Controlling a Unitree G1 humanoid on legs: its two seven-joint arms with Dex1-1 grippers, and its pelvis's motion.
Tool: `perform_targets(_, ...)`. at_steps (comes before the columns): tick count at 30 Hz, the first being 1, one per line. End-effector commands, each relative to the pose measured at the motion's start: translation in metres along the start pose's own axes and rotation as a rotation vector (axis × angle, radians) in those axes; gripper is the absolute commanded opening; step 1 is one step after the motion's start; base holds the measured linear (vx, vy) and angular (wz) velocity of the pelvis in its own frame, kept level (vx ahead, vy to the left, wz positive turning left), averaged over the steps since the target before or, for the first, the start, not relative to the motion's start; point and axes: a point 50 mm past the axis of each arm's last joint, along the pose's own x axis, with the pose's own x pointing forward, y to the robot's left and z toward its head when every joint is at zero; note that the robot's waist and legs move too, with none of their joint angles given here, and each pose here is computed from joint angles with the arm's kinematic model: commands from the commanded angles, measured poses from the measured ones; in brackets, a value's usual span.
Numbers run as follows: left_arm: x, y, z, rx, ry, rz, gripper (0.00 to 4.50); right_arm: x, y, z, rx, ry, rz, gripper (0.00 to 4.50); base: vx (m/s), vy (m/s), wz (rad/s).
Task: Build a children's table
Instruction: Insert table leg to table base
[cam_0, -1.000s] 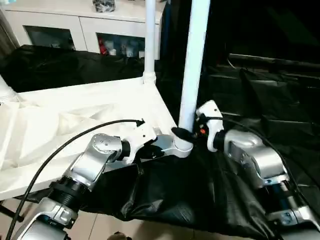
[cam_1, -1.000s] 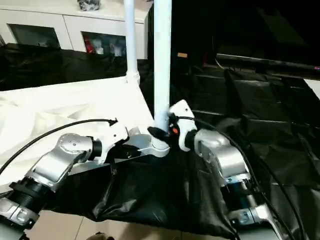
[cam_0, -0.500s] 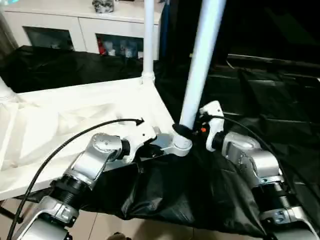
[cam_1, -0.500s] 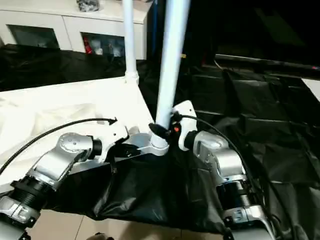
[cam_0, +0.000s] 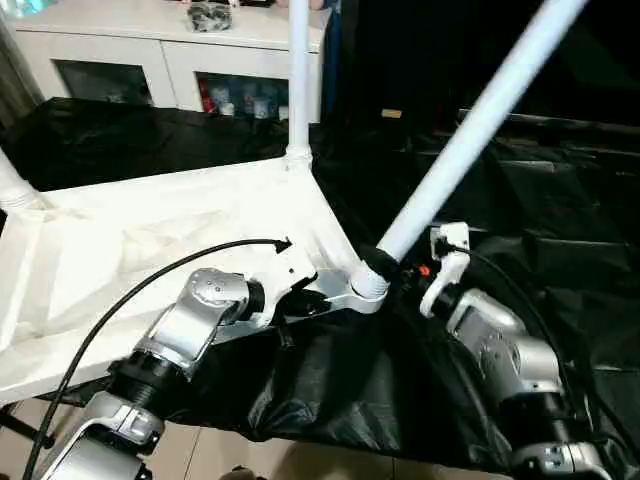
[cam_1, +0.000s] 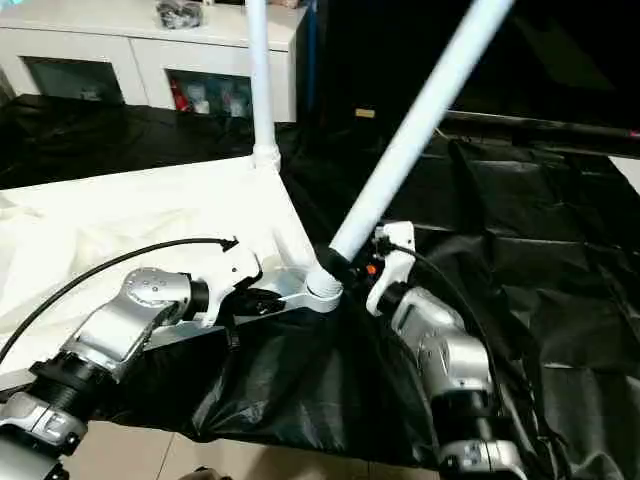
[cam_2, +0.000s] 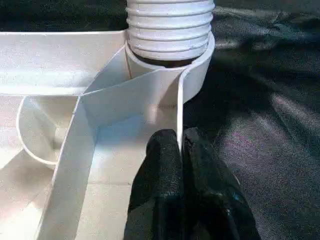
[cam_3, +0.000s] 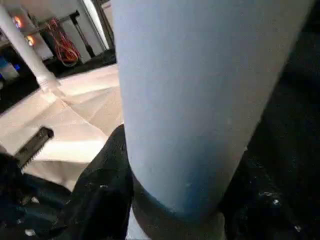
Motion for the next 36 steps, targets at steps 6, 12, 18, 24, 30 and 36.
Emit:
perform_targets(6, -0.004, 0.01, 0.011, 0.051, -0.031, 0.06, 0.0, 0.0, 0.003, -0.015, -0.21, 0.203, 0.009, 1.91, 0.0, 0.0, 0.0)
perform_targets(12, -0.007, 0.003, 0.011, 0.086, -0.043, 0.013, 0.0, 0.01, 0.006, -0.016, -0.261, 0.278, 0.079, 1.9, 0.0, 0.0, 0.0)
perform_targets(18, -0.014, -0.001, 0.009, 0.118, -0.044, -0.026, 0.0, 0.01, 0.003, -0.021, -0.275, 0.341, 0.131, 1.9, 0.0, 0.0, 0.0)
perform_targets(24, -0.025, -0.01, 0.005, 0.167, -0.042, -0.098, 0.0, 0.004, 0.001, -0.023, -0.307, 0.374, 0.215, 1.9, 0.0, 0.0, 0.0)
perform_targets(30, -0.034, -0.017, 0.006, 0.206, -0.041, -0.198, 0.0, -0.004, 0.005, -0.019, -0.341, 0.384, 0.349, 1.9, 0.0, 0.0, 0.0)
perform_targets(36, -0.042, -0.01, 0.011, 0.229, -0.033, -0.193, 0.0, -0.007, 0.007, -0.016, -0.364, 0.381, 0.414, 1.9, 0.0, 0.0, 0.0)
